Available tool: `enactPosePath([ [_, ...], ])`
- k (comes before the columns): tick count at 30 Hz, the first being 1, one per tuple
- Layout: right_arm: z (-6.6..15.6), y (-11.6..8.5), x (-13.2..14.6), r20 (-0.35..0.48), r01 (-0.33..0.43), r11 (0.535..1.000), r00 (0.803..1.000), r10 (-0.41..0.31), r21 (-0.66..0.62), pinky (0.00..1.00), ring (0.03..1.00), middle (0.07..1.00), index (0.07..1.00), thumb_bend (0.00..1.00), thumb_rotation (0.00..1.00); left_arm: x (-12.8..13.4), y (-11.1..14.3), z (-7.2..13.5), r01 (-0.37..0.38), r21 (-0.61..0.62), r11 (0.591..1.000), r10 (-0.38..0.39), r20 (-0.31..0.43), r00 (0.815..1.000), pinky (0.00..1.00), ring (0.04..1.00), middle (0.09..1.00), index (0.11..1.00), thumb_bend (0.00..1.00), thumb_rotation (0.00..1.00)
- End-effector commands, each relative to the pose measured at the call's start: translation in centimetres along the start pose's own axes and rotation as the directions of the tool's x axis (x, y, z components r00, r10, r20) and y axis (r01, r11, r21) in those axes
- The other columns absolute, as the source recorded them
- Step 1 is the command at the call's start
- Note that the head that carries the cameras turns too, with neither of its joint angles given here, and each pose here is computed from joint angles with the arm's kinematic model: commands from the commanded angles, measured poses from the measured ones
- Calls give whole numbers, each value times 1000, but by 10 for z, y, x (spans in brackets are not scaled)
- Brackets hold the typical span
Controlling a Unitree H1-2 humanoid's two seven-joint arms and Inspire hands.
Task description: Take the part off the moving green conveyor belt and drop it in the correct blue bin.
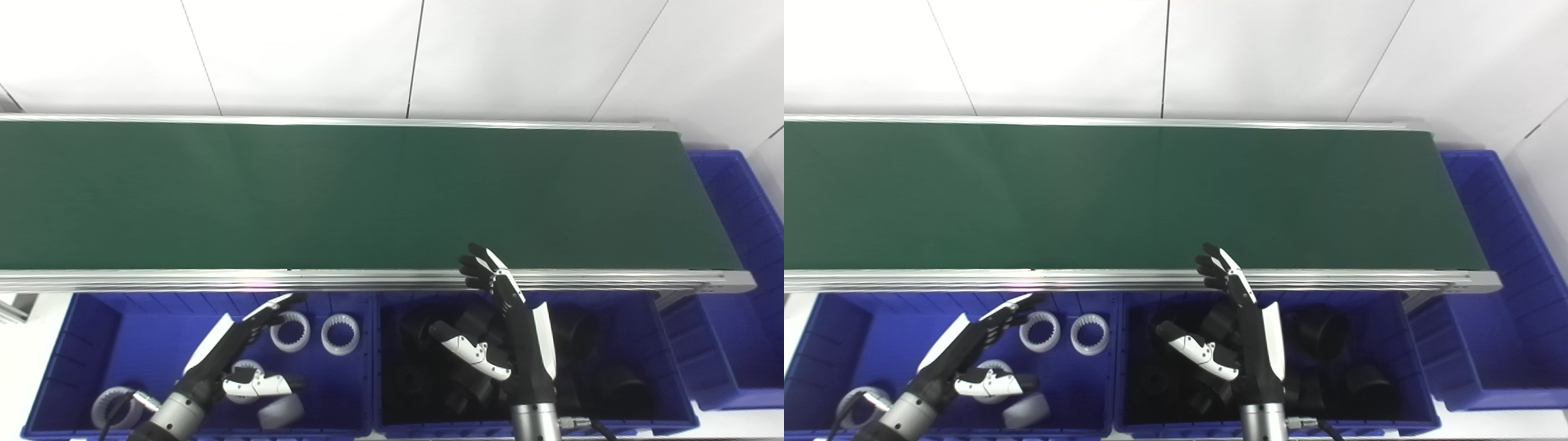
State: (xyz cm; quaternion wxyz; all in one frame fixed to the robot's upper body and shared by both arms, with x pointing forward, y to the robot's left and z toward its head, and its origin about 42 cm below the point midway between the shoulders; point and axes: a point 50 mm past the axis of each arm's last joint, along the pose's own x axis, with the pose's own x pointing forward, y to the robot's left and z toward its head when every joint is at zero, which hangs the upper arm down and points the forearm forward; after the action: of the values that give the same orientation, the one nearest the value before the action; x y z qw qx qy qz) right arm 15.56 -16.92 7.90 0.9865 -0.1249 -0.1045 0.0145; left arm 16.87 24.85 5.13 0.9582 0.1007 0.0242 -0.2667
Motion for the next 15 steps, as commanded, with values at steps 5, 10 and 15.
enactPosePath([
  [5, 7, 0, 4, 24, -6, 1000, 1000, 5, 30, 718, 774, 796, 850, 696, 469, 12, -7, 41, 26, -147, 989, 11, 243, 970, 822, 850, 878, 833, 1000, 338],
  [10, 4, 0, 5, -15, -66, 997, 998, 67, 27, 701, 777, 818, 860, 730, 538, 18, -8, 43, -38, -163, 986, 85, 292, 953, 822, 859, 875, 841, 1000, 370],
  [15, 2, 0, 4, -28, -85, 996, 996, 86, 31, 709, 783, 826, 867, 743, 535, 19, -11, 37, -134, -166, 977, 181, 310, 933, 830, 878, 890, 865, 1000, 439],
])
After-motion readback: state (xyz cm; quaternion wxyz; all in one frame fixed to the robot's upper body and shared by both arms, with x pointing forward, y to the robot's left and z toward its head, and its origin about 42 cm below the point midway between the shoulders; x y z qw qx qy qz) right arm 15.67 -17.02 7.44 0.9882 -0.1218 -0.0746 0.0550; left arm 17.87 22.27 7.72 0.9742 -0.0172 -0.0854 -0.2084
